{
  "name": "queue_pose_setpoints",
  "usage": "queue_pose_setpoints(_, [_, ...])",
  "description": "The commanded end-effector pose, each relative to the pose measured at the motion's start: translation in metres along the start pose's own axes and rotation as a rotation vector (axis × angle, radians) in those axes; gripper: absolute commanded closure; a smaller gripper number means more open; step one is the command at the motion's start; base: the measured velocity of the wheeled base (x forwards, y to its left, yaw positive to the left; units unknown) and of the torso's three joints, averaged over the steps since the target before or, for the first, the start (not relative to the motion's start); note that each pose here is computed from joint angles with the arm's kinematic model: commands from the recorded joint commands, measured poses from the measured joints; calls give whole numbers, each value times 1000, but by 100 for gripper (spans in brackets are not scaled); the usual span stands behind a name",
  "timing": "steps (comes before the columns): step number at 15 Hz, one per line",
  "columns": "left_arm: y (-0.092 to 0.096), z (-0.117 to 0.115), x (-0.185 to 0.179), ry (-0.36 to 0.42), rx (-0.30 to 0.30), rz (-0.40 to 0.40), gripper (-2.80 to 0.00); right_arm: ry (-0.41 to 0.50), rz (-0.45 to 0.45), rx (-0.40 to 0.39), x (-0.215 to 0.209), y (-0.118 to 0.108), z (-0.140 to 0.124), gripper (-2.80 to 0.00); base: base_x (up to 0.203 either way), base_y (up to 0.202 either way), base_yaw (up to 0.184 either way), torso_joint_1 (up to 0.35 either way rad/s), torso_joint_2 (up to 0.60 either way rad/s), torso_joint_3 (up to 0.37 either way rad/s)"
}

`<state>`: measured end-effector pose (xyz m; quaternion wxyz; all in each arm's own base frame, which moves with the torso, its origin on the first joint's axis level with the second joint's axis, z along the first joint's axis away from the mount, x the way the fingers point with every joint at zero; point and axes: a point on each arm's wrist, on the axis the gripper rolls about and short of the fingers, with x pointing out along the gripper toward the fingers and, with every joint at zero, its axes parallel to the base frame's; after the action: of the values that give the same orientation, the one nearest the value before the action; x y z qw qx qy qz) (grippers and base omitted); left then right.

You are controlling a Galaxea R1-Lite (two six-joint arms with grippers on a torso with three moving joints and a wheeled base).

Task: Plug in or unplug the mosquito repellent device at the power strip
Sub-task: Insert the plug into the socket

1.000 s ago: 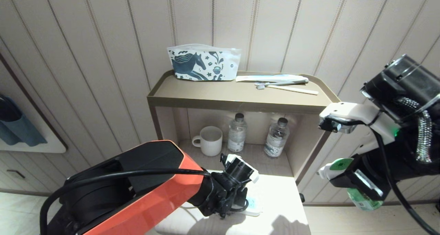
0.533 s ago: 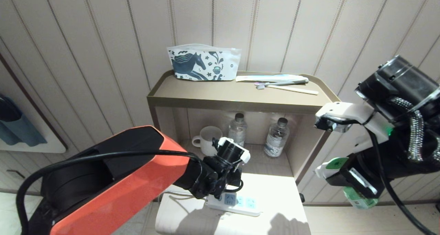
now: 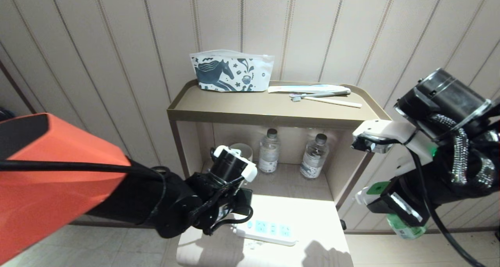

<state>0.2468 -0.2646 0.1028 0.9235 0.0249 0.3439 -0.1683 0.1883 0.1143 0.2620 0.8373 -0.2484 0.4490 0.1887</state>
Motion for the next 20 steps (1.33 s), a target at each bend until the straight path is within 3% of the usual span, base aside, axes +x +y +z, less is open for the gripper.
queue_pose_setpoints(1, [19,11,-60,-93,-35,-29,0,15,16,-6,4,1,1,0,0,0,0,0,0,0])
queue_pose_setpoints(3, [38,5,-102,-149,-49,-18,0,12,29,-10,3,2,1,0,0,0,0,0,0,0])
queue_pose_setpoints(6, [81,-6,-176,-295,-92,46,0,12,37,-15,3,4,1,0,0,0,0,0,0,0])
queue_pose_setpoints(9, [139,-27,-264,-400,-179,208,0,18,74,-12,8,6,4,0,0,0,0,0,0,0])
queue_pose_setpoints(12, [168,-79,-337,-395,-240,408,0,13,137,7,13,8,13,0,0,0,0,0,0,0])
queue_pose_setpoints(16, [160,-137,-378,-433,-396,719,0,15,219,142,21,13,32,0,0,0,0,0,0,0])
queue_pose_setpoints(18, [154,-160,-378,-451,-381,764,0,34,219,205,28,13,42,0,0,0,0,0,0,0])
queue_pose_setpoints(20, [152,-187,-362,-419,-344,790,0,121,216,283,54,17,61,0,0,0,0,0,0,0])
